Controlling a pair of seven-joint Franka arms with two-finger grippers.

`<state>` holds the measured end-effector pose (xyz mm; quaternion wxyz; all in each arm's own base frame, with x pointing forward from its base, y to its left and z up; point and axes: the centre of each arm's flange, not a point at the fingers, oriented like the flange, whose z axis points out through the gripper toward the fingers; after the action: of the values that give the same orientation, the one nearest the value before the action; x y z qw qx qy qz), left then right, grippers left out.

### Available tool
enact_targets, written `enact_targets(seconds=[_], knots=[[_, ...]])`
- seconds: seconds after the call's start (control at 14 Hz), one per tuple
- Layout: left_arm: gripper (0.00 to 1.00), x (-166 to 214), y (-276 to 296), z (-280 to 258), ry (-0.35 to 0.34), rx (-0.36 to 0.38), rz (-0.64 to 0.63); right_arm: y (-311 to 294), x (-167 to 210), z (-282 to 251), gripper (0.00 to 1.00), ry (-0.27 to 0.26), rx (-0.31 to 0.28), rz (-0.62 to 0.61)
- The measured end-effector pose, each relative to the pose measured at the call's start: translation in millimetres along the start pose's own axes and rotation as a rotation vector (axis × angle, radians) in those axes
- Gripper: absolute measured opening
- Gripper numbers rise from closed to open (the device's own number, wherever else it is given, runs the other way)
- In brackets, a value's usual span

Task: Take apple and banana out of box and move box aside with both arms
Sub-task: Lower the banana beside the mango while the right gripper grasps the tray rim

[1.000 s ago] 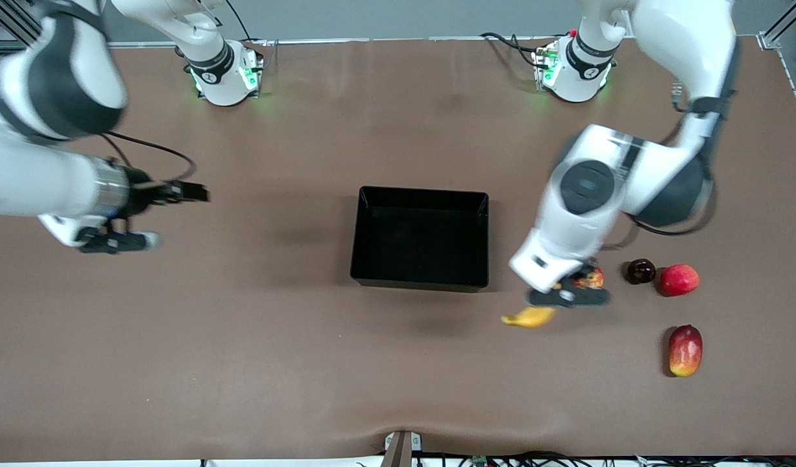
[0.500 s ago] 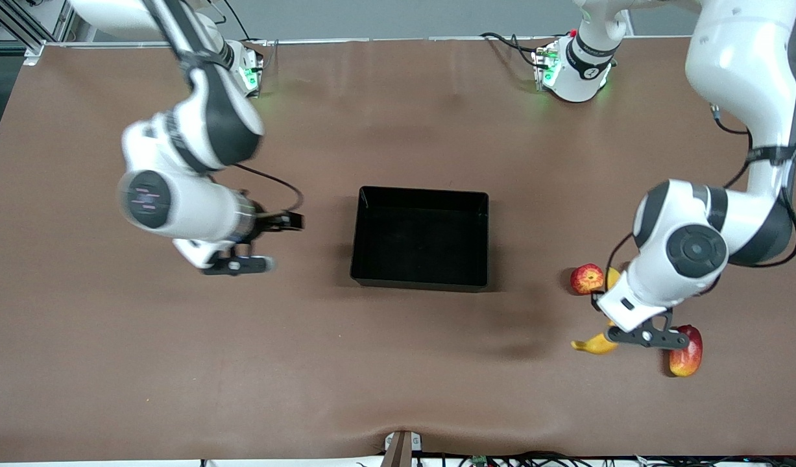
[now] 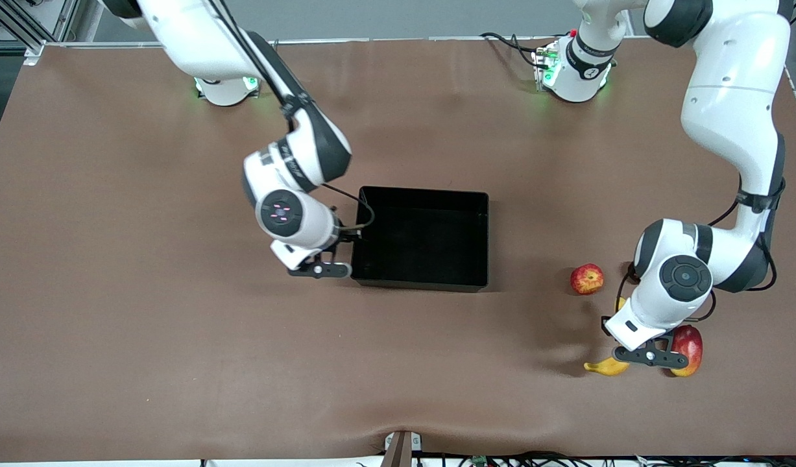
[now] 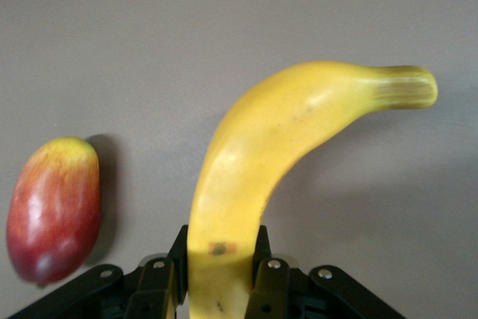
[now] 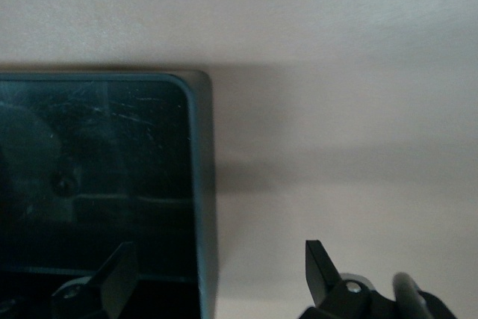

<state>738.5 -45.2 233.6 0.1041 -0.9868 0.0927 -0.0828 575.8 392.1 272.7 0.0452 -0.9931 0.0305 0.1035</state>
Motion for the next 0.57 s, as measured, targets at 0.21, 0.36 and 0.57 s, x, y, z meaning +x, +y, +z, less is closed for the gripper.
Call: enact_targets(seconds=[0.21,0.36,0.57], knots=[[0.35,-9.0,-8.3,39.6,0.007,0.000,-0.003,-12.9,-5.2,35.8,0.77,-0.012,-0.022,0.006],[0.35,-12.4,-5.8,52.2,0.002,-0.005,0.000,-11.8,-3.0,33.7,0.54,-0.007,-0.021,0.012],[0.62,-7.9,-7.3,46.5,0.016,-0.002,-0.002,-10.7,0.9,27.6,0.23,0.004,-0.017,0.041]])
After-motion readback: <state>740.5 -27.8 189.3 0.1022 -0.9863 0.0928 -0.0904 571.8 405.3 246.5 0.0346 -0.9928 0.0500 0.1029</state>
